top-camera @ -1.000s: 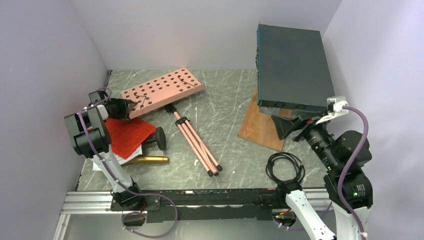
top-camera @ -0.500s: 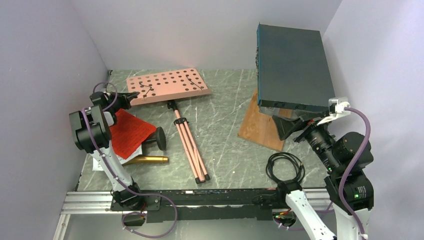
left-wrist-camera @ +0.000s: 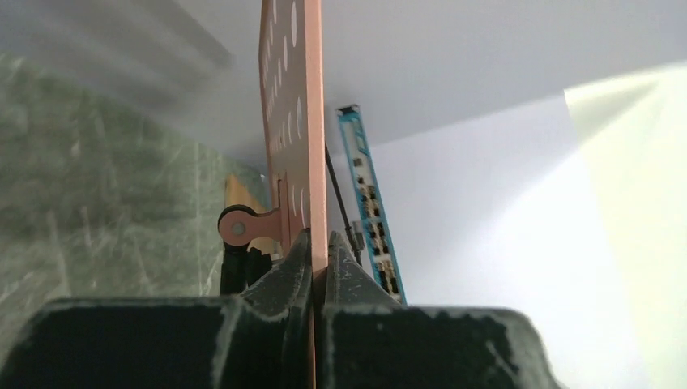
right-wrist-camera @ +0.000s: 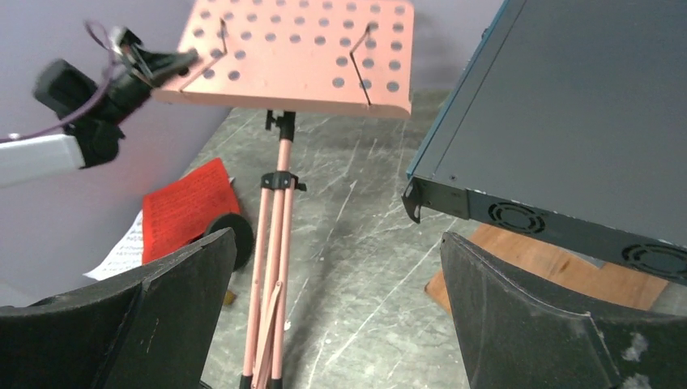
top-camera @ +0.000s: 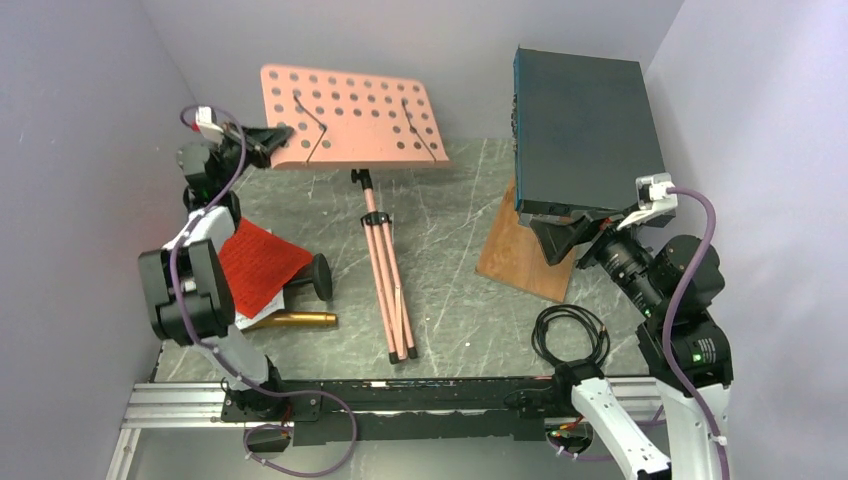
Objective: Set up the instrument practice props
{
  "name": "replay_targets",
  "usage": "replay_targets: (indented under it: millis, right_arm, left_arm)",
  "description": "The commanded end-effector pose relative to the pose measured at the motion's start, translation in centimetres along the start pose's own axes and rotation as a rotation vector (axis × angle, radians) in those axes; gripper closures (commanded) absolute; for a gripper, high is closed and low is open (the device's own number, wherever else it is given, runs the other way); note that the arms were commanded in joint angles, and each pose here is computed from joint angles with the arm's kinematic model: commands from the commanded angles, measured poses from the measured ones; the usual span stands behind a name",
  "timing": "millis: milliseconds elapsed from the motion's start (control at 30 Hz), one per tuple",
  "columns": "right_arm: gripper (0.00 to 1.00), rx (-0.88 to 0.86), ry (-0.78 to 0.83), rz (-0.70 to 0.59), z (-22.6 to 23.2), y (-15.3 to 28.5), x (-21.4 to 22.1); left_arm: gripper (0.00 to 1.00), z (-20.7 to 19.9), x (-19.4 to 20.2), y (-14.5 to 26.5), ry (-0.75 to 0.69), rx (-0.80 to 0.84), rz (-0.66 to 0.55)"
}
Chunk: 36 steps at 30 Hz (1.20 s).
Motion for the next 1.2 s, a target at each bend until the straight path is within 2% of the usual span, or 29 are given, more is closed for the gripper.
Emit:
replay_targets:
  millis: [0, 100, 200, 433, 600, 733, 867, 1100, 1167]
  right_arm:
    - [0.0, -0.066, -0.03, -0.026, 1.1, -1.3, -1.3]
    - [0.0, -0.085, -0.063, -0.029, 1.7, -2.5, -2.1]
    - [0.0, -0.134, -0.096, -0.027, 2.9, -4.2, -3.7]
    - [0.0, -0.227, -0.121, -0.021, 4.0, -9.6, -6.3]
    - [0.0, -0.207, -0.045, 0.016, 3.0, -13.4, -7.0]
    - [0.0, -0.255, 0.024, 0.08, 3.2, -15.2, -7.1]
    - [0.0, -0.313, 0.045, 0.137, 3.4, -16.4, -7.0]
    - [0.0, -0.295, -0.032, 0.139, 2.6, -17.8, -7.5]
    - [0.0, -0.347, -0.048, 0.139, 2.8, -17.5, -7.6]
  left_arm:
    - [1.0, -20.5, -2.7, 3.2, -0.481, 0.374, -0.131]
    - [1.0, -24.0, -2.2, 4.5, -0.575, 0.371, -0.139]
    - [1.0, -25.9, -1.2, 5.6, -0.615, 0.388, -0.144]
    - [1.0, -27.9, 0.8, 7.9, -0.569, 0.547, -0.135]
    - [1.0, -29.3, 2.4, 9.8, -0.57, 0.618, -0.115]
    - [1.0, -30.2, 3.3, 10.9, -0.574, 0.653, -0.113]
    - [1.0, -32.1, 4.2, 12.3, -0.598, 0.755, -0.097]
    - [1.0, -34.8, 5.2, 14.3, -0.63, 0.854, -0.095]
    - [1.0, -35.0, 5.1, 14.5, -0.615, 0.874, -0.103]
Point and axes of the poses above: each gripper's point midway between its finger pads, its own y axis back along the fingers, its own z axis along the line the jaws close on, x = y × z, the point moved 5 cm from there along y, back along the fingers, and after that the axes turned 13 degrees about -y, right-handed, at the moved point
